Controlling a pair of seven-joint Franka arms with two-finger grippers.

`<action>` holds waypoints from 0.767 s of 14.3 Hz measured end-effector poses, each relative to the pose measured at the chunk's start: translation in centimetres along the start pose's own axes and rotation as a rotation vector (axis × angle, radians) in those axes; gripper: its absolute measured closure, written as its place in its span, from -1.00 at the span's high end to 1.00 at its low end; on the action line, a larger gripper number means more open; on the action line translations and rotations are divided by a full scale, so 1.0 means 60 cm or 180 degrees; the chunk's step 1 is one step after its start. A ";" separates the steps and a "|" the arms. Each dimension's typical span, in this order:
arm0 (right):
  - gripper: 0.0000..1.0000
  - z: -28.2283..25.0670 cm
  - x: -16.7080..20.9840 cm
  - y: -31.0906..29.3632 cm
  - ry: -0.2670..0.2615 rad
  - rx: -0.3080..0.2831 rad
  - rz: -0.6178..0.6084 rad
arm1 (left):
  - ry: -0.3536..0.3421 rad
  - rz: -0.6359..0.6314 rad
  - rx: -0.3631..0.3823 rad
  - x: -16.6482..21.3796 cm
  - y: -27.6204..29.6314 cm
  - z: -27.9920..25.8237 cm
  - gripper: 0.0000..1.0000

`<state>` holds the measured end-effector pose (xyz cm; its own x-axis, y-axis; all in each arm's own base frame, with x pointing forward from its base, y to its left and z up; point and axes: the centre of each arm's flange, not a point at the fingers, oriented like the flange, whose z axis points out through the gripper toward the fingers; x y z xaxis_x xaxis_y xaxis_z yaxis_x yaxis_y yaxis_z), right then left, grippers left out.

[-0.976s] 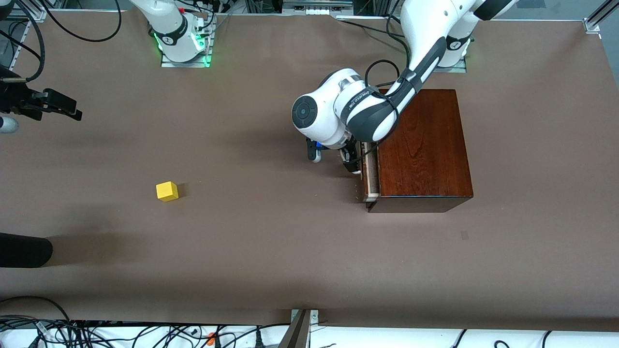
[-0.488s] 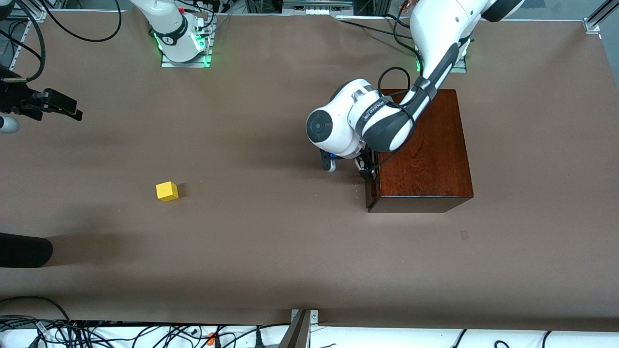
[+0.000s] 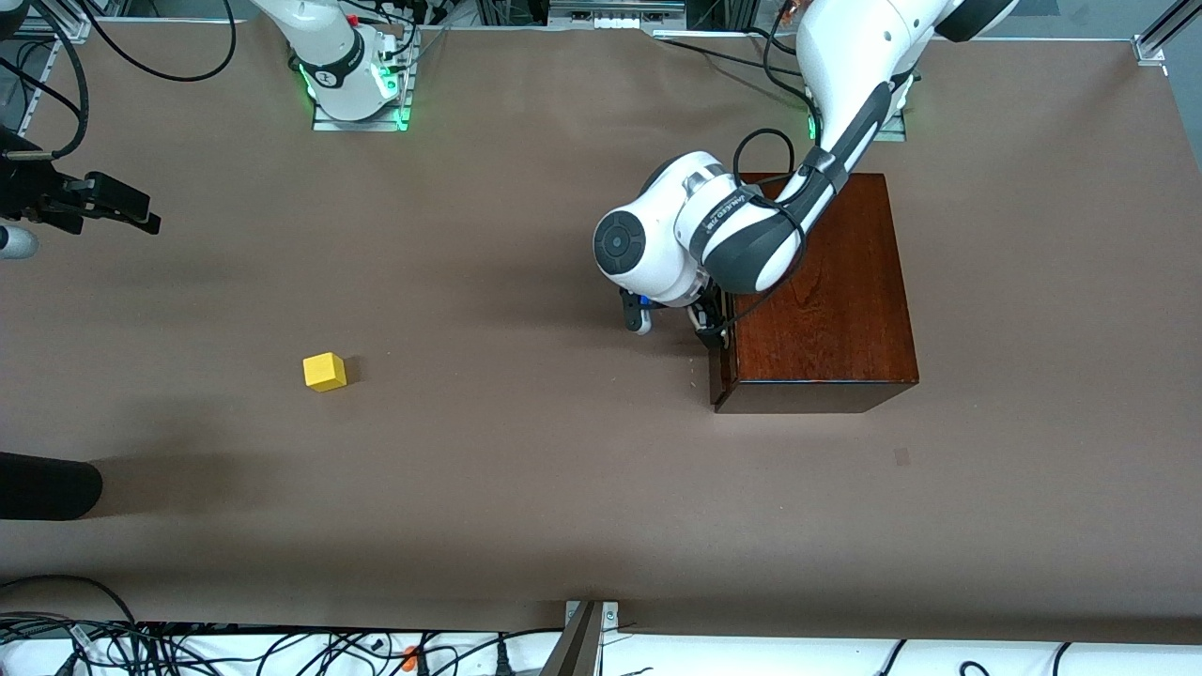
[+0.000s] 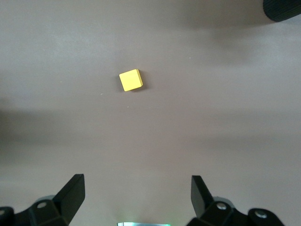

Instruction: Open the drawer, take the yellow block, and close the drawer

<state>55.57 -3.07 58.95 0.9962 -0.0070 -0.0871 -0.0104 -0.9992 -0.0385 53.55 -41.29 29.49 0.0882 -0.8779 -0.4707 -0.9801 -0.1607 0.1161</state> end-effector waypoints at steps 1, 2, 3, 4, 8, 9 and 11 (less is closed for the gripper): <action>1.00 0.000 0.000 0.000 0.0000 0.0000 0.0000 | 0.0042 -0.0080 0.0048 0.003 0.008 -0.018 1.00; 1.00 0.000 0.000 0.000 0.0000 0.0000 0.0000 | 0.0098 -0.0166 0.0110 0.009 0.020 -0.042 1.00; 1.00 0.000 0.000 0.000 0.0000 0.0000 0.0000 | 0.0171 -0.0240 0.0167 0.017 0.035 -0.069 1.00; 1.00 0.000 0.000 0.000 0.0000 0.0000 0.0000 | 0.0255 -0.0328 0.0195 0.023 0.051 -0.095 1.00; 1.00 0.000 0.000 0.000 0.0000 0.0000 0.0000 | 0.0628 -0.0982 0.0193 -0.011 0.066 -0.197 1.00; 1.00 0.000 0.000 0.000 0.0000 0.0000 -0.0001 | 0.0725 -0.1186 0.0233 -0.038 0.066 -0.231 1.00; 1.00 -0.001 0.000 -0.001 0.0001 -0.0001 -0.0004 | 0.0856 -0.1604 0.0179 -0.108 0.070 -0.290 1.00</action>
<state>55.57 -3.00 59.00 0.9962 -0.0058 -0.0868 -0.0092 -0.9992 -0.0384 51.98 -44.11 48.24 0.5818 -0.7841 -0.2159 -0.8126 -0.5713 -0.1152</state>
